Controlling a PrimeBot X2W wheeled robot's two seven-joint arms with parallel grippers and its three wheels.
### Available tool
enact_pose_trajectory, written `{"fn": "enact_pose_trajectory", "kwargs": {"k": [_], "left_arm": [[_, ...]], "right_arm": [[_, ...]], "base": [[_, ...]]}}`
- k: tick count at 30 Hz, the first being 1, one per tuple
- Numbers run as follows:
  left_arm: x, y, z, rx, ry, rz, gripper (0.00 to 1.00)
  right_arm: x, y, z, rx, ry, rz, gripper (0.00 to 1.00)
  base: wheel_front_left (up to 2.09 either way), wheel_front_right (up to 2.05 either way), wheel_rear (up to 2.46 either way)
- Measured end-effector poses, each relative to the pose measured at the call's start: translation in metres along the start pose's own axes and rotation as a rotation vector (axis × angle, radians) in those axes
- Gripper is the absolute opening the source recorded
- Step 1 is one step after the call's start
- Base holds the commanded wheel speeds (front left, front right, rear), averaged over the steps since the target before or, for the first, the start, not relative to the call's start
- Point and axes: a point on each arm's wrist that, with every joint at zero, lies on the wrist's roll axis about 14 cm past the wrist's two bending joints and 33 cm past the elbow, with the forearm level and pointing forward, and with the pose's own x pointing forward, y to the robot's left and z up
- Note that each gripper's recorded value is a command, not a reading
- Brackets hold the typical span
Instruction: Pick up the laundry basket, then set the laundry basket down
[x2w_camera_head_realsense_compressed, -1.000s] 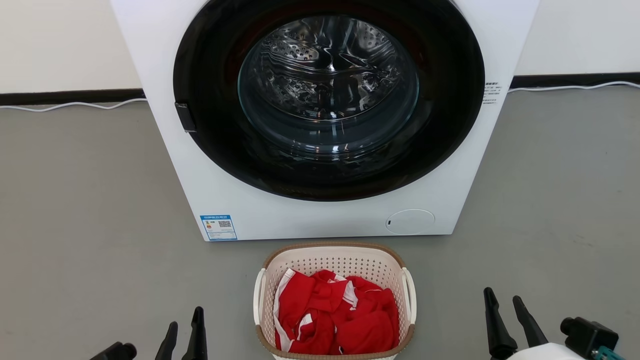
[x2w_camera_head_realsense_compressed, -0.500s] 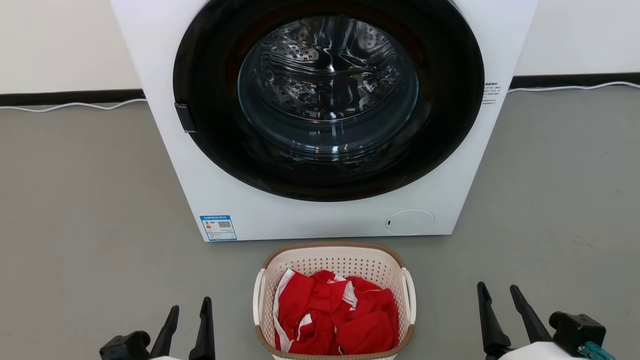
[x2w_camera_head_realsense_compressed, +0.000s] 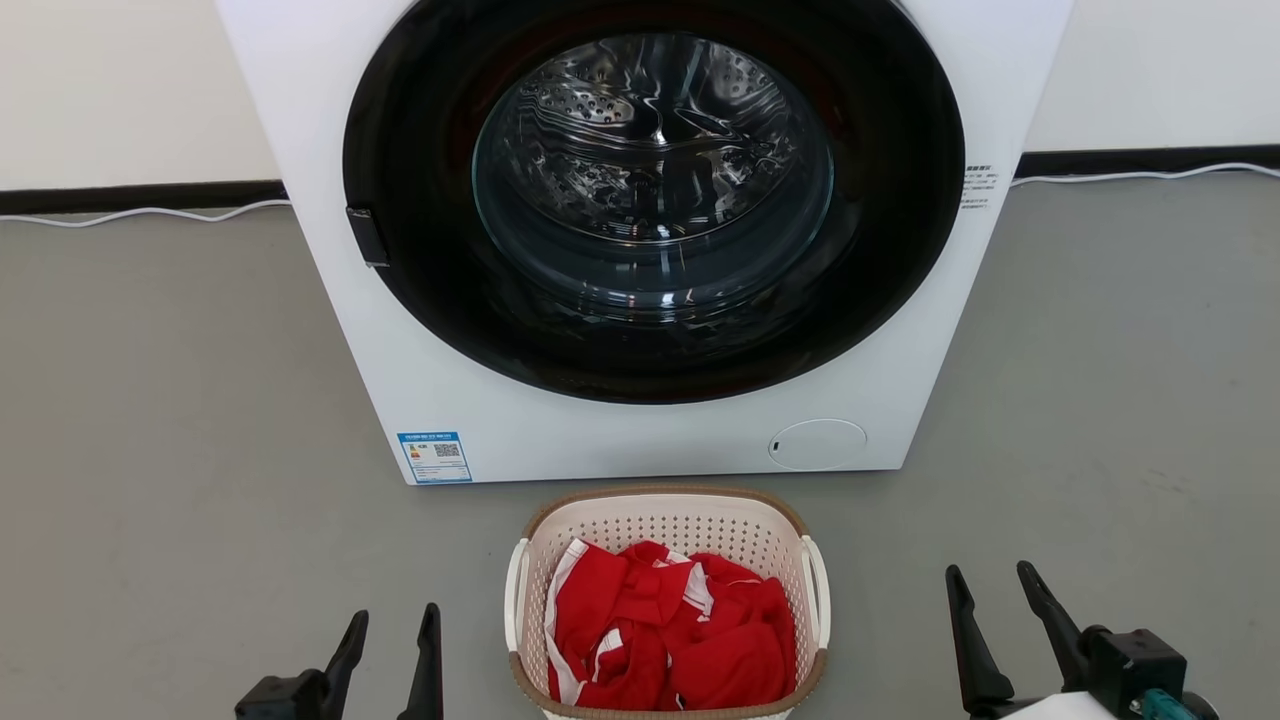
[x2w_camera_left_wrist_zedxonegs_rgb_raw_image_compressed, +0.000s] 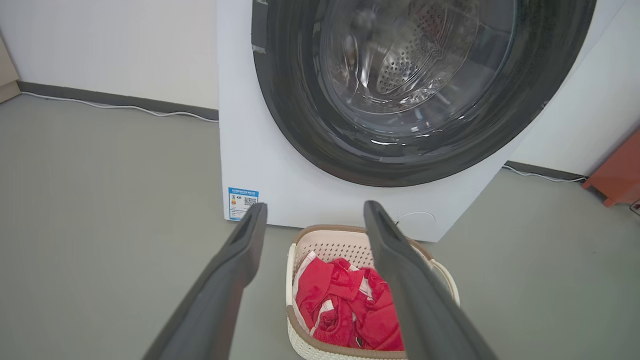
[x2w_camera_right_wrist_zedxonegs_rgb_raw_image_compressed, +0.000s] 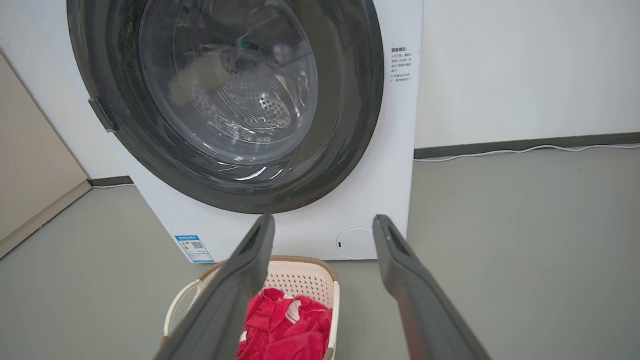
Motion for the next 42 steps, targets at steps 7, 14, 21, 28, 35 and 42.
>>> {"fn": "enact_pose_trajectory", "kwargs": {"k": [7, 14, 21, 28, 35, 42], "left_arm": [[-0.001, -0.005, 0.001, 0.106, -0.009, -0.029, 1.0], [-0.002, -0.011, 0.003, 0.183, -0.027, -0.054, 1.0], [-0.002, -0.014, 0.003, 0.231, -0.032, -0.071, 1.0], [-0.002, -0.015, 0.003, 0.232, -0.033, -0.073, 1.0], [-0.002, -0.013, 0.0, 0.231, -0.023, -0.07, 1.0], [-0.001, -0.01, -0.005, 0.228, -0.006, -0.06, 1.0]], "right_arm": [[-0.001, 0.002, 0.001, -0.1, -0.013, 0.018, 1.0], [-0.005, 0.001, -0.002, -0.171, -0.008, 0.024, 1.0], [-0.005, 0.0, 0.0, -0.217, -0.02, 0.03, 1.0], [-0.006, 0.0, 0.001, -0.218, -0.022, 0.028, 1.0], [-0.005, 0.0, -0.001, -0.216, -0.017, 0.027, 1.0], [-0.004, -0.001, -0.003, -0.214, -0.008, 0.027, 1.0]], "base": [[0.0, 0.0, 0.0], [0.0, 0.0, 0.0], [0.0, 0.0, 0.0], [0.0, 0.0, 0.0], [0.0, 0.0, 0.0], [0.0, 0.0, 0.0]]}}
